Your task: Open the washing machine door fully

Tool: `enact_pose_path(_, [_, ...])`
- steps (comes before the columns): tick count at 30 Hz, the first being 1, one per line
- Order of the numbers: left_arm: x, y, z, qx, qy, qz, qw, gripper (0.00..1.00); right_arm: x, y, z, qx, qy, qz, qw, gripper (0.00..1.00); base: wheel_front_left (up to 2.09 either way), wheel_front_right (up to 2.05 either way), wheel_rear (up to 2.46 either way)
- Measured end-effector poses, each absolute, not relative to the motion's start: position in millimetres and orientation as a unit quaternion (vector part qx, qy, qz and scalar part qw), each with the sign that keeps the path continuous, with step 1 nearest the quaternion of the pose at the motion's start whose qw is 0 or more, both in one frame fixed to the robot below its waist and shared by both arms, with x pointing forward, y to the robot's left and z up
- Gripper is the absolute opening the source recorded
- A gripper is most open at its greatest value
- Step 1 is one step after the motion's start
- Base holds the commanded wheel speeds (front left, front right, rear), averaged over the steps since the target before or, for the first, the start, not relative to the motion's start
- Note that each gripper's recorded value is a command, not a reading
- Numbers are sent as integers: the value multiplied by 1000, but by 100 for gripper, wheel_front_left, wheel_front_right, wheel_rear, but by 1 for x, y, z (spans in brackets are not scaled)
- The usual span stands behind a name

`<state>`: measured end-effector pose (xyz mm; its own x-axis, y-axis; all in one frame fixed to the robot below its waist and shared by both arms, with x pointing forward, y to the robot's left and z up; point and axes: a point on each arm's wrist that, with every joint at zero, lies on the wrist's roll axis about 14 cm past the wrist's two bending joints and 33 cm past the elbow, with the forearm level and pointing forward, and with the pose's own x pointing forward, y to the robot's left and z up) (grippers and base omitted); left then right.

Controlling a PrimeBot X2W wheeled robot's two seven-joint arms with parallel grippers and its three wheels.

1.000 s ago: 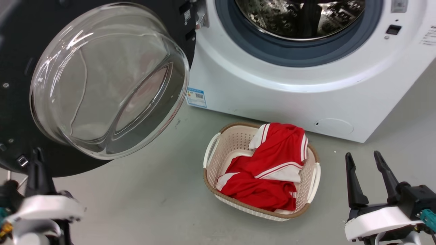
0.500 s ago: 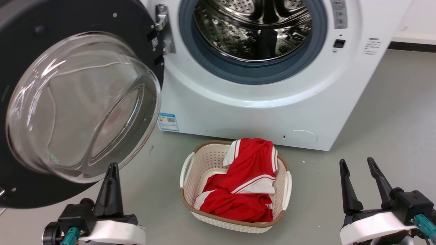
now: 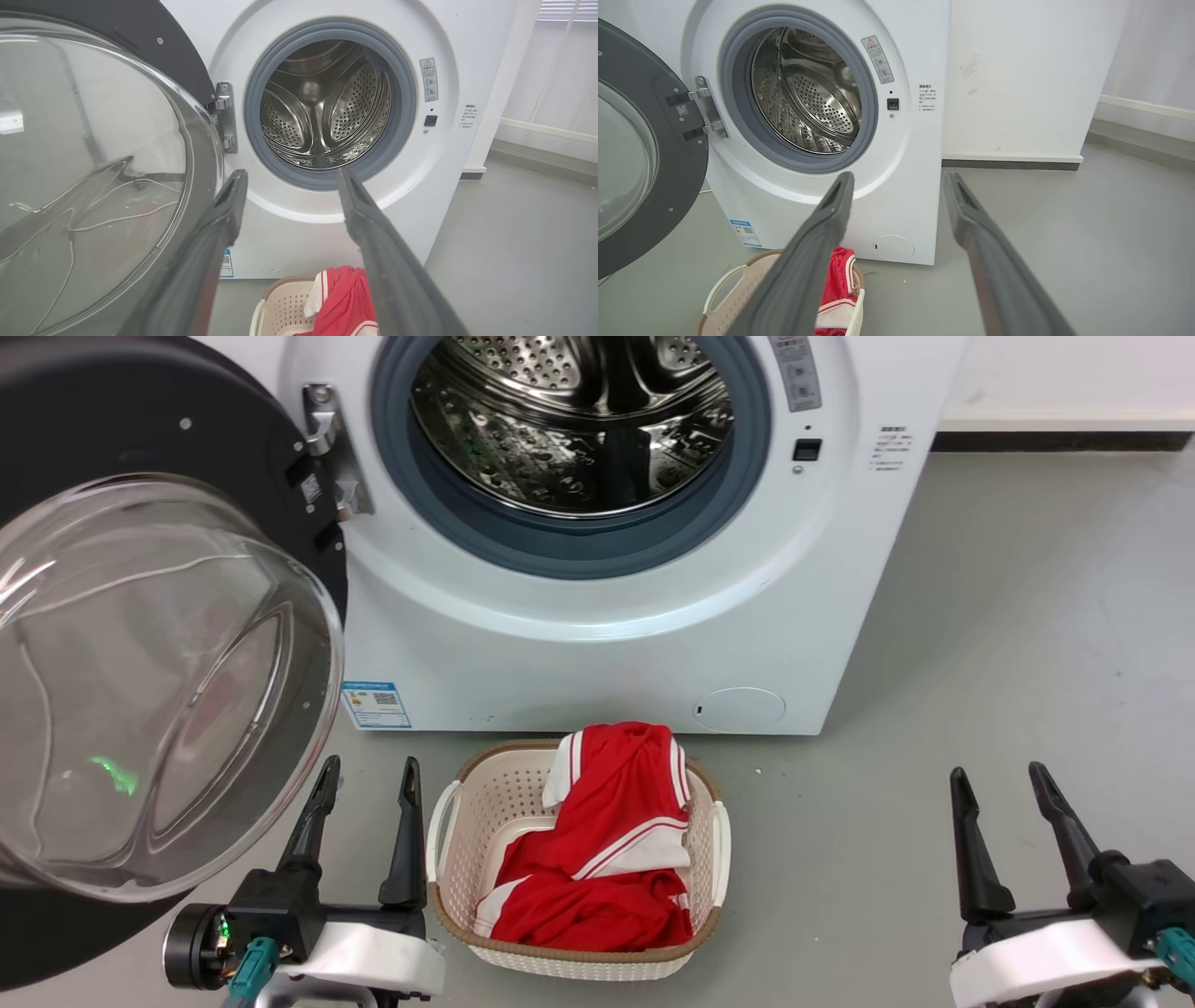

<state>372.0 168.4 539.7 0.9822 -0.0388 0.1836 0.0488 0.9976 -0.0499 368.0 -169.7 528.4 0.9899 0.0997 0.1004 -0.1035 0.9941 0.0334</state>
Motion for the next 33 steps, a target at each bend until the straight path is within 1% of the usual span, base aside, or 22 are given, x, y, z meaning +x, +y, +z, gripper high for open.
enact_pose_path(7, [376,162,543,-26,-97,-30,994,100,359,-180,528,18,-49,35,998,100,0,0,0])
enact_pose_path(33, [372,172,537,-32,-88,-16,995,100,358,-174,523,28,-41,44,998,100,0,0,0])
